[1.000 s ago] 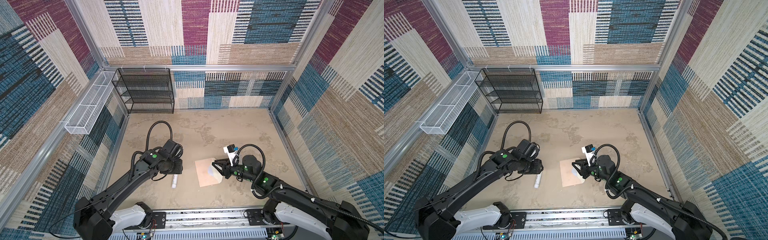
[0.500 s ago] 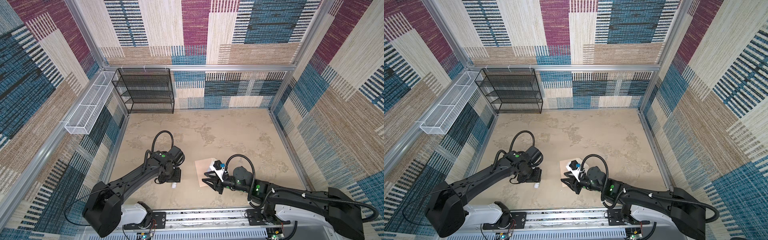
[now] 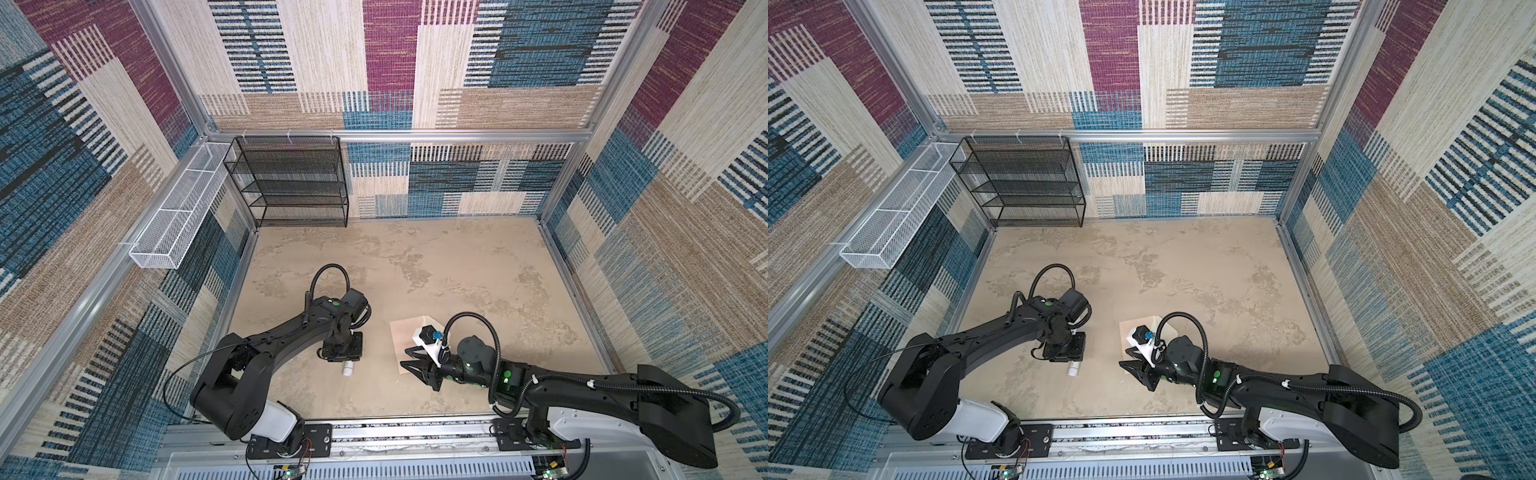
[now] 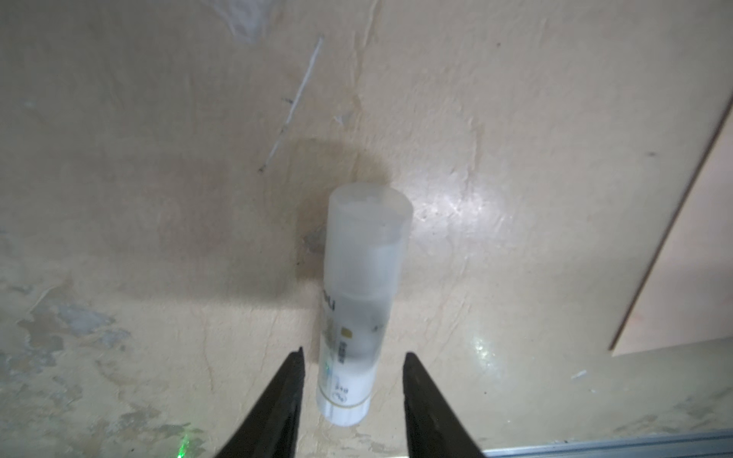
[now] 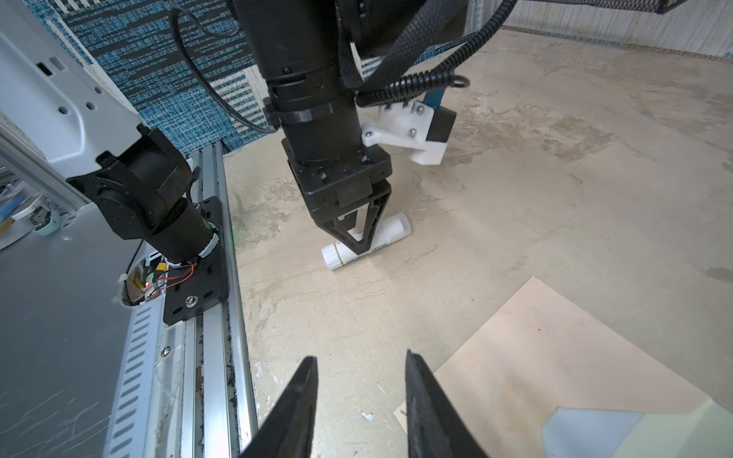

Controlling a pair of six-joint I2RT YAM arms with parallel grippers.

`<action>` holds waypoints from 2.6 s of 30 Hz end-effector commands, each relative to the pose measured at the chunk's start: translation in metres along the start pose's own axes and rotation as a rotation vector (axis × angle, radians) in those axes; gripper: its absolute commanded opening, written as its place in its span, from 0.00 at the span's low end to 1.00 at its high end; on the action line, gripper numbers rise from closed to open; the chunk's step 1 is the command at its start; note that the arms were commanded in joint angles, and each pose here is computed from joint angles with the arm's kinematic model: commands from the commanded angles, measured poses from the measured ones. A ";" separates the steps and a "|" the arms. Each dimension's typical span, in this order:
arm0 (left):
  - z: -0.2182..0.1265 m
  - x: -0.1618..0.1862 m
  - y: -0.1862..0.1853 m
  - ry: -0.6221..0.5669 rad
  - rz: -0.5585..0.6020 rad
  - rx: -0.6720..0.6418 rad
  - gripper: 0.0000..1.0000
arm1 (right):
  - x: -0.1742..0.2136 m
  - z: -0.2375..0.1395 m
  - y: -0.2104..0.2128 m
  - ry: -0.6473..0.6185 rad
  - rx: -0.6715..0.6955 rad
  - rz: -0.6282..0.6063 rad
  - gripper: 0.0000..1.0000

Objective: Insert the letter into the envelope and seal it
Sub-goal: 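Grasp the white glue stick with the left gripper while the right withdraws, then lift the glue stick toward the right gripper and grasp its cap with the right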

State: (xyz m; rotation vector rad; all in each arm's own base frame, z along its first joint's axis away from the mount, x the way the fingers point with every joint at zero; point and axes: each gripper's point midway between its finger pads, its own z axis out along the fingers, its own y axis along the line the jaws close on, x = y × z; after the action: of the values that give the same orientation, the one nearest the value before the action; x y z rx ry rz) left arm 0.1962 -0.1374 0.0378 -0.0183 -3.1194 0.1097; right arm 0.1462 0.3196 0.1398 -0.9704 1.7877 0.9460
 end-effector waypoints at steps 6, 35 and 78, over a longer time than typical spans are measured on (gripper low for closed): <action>0.007 0.002 0.005 0.027 0.019 -0.034 0.33 | -0.004 0.003 -0.001 -0.034 0.002 0.015 0.41; -0.100 -0.022 -0.048 -0.342 0.196 0.197 0.19 | -0.062 -0.028 -0.042 -0.120 0.305 0.135 0.57; -0.182 -0.036 -0.158 -0.839 0.647 0.704 0.20 | -0.169 -0.003 -0.065 0.018 0.275 0.502 0.58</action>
State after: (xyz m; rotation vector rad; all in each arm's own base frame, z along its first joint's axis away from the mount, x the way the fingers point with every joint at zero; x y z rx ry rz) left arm 0.2319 -0.2770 0.2195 -1.1042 -3.4185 1.5080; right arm 0.2583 0.3263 0.2828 -0.3483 2.1406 0.9411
